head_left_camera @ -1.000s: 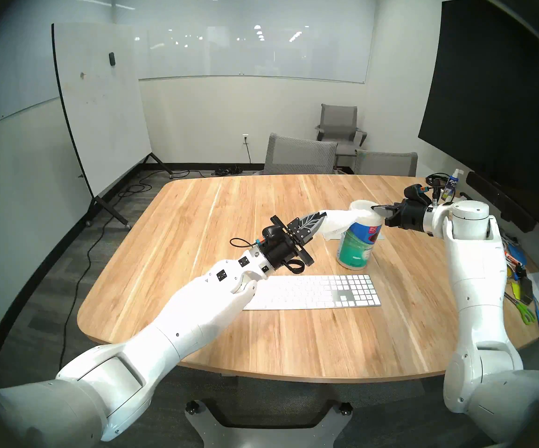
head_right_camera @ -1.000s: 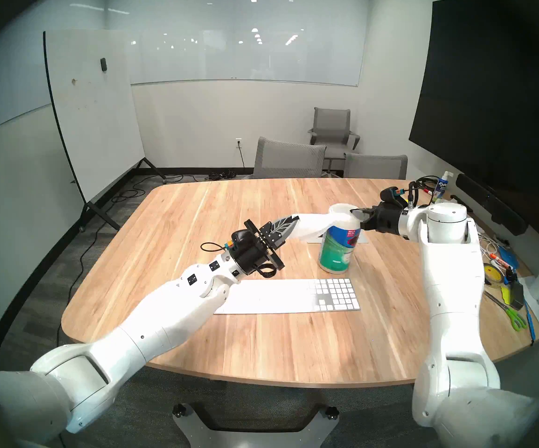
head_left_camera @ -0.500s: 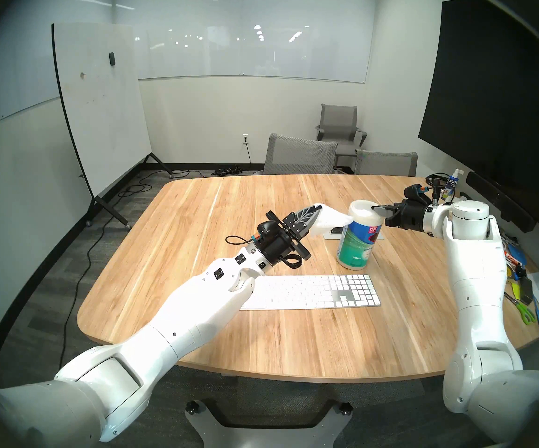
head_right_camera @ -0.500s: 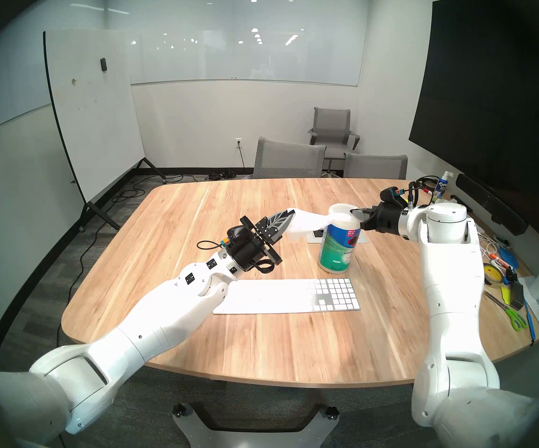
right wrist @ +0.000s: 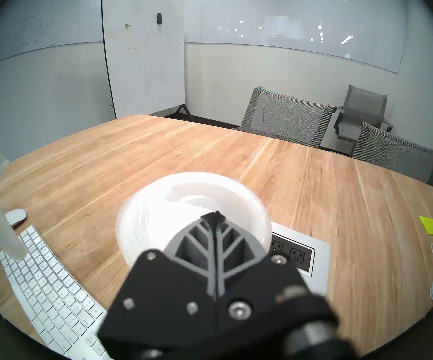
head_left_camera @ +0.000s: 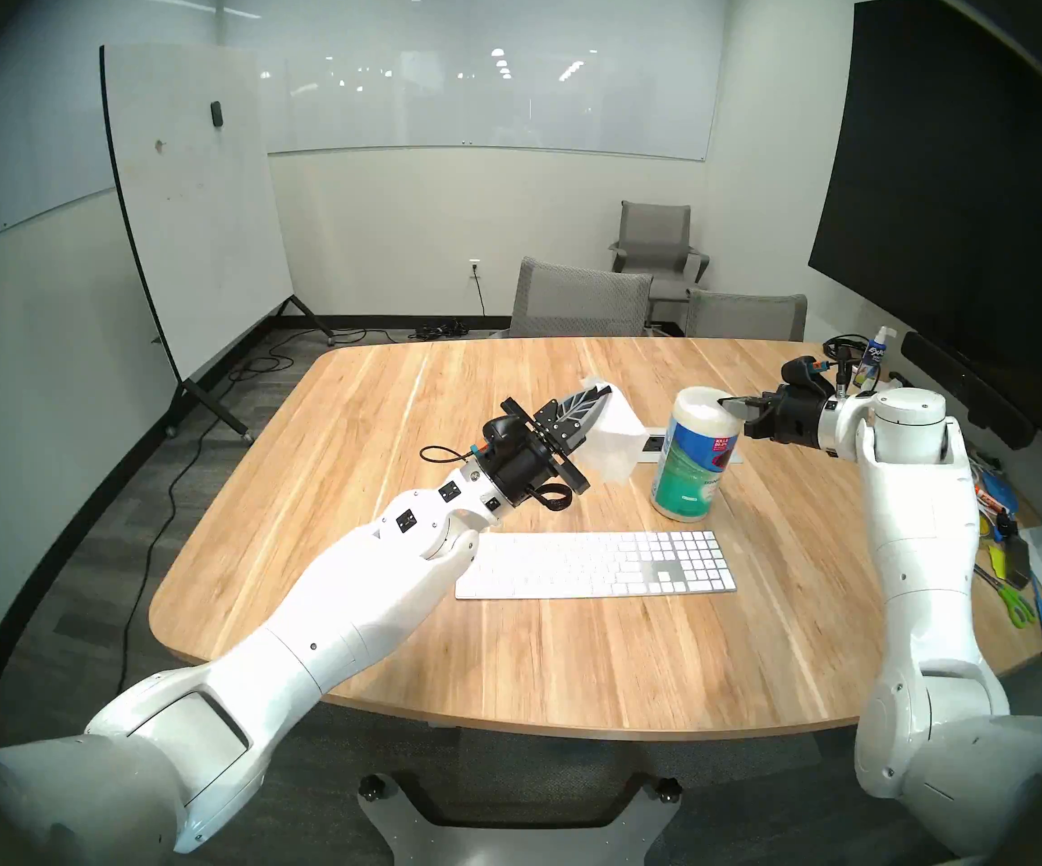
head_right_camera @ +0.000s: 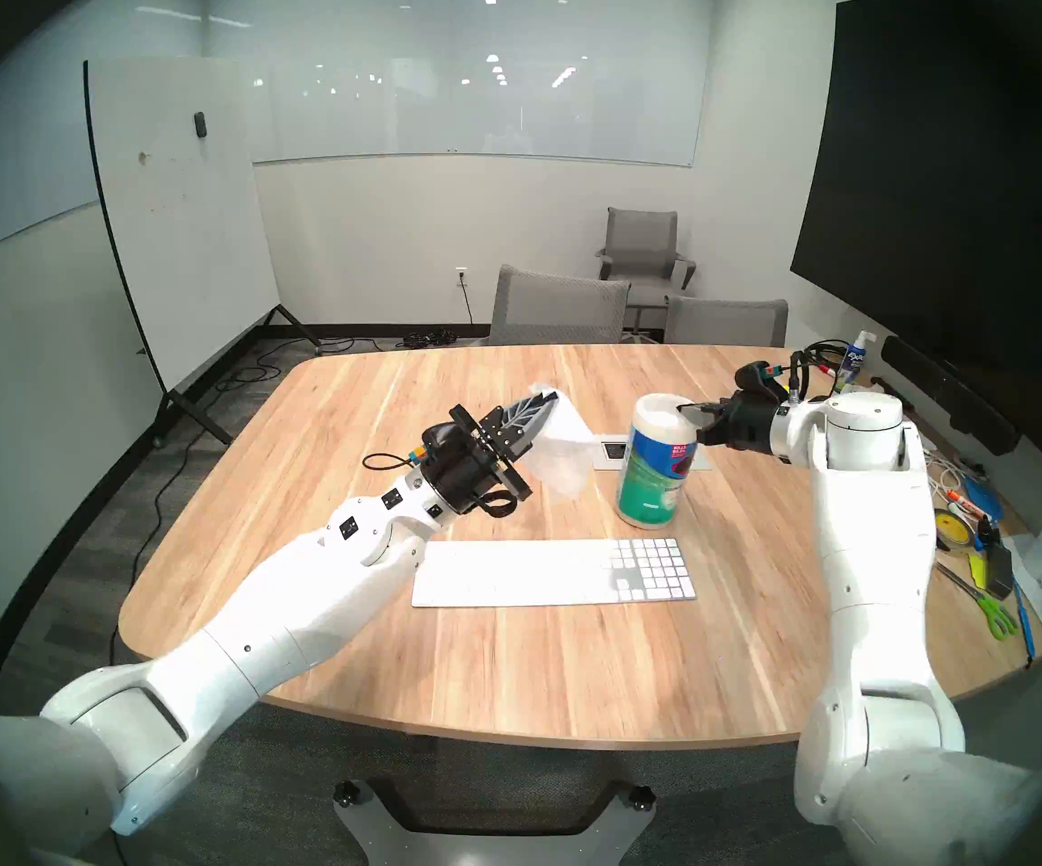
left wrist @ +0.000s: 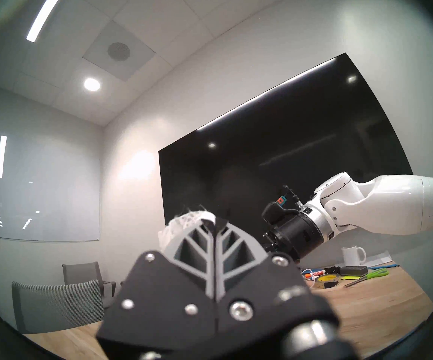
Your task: Wipe the keyboards and mice with a disinfecting wipe, then set the wipe down
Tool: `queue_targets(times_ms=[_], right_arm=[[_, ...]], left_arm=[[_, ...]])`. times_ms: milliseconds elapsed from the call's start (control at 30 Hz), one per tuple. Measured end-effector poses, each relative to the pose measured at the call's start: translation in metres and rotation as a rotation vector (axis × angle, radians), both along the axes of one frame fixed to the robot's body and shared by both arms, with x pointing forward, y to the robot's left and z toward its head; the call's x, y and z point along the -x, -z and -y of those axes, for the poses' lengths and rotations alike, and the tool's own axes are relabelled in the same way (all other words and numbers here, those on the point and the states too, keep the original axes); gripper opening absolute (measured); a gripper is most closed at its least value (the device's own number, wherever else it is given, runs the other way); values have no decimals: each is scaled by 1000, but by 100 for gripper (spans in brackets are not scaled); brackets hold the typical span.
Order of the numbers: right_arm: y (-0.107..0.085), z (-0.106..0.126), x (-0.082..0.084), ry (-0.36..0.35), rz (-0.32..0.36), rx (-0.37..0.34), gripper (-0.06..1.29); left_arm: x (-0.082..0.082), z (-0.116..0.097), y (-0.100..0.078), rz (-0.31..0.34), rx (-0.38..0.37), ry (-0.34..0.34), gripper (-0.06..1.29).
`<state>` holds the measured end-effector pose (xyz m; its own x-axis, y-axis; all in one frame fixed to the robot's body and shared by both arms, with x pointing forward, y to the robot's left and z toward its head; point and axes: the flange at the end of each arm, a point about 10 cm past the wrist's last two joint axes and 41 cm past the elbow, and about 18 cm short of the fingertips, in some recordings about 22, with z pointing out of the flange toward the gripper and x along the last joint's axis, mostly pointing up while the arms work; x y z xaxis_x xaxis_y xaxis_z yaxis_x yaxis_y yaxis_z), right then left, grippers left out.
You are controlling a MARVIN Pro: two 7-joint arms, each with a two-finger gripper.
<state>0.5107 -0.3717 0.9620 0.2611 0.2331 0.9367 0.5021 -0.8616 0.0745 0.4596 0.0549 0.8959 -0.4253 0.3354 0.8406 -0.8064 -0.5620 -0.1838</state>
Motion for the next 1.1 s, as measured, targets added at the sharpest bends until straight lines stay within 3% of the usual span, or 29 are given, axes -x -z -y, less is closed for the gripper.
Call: queue_targets(times_ms=[200, 533, 900, 933, 967, 1000, 1033, 1100], right_arm=[[-5, 1, 0, 7, 5, -7, -3], [-31, 5, -4, 27, 30, -21, -3], [-56, 37, -4, 97, 49, -35, -2], [-58, 39, -3, 102, 50, -35, 6], [-61, 41, -1, 107, 52, -36, 25], [-63, 43, 1, 113, 56, -36, 91], [-66, 46, 3, 120, 60, -37, 122], [-69, 49, 7, 131, 64, -38, 123]], left_arm=[[2, 0, 3, -7, 3, -2, -2], [3, 1, 2, -6, 12, -3, -2], [4, 2, -1, -6, 21, -9, -2], [4, 2, -1, -7, 21, -11, -2], [4, 2, -1, -6, 20, -12, -2], [4, 2, -1, -6, 19, -14, -2], [4, 2, -1, -5, 16, -16, -2], [4, 3, -1, -3, 9, -21, -2]])
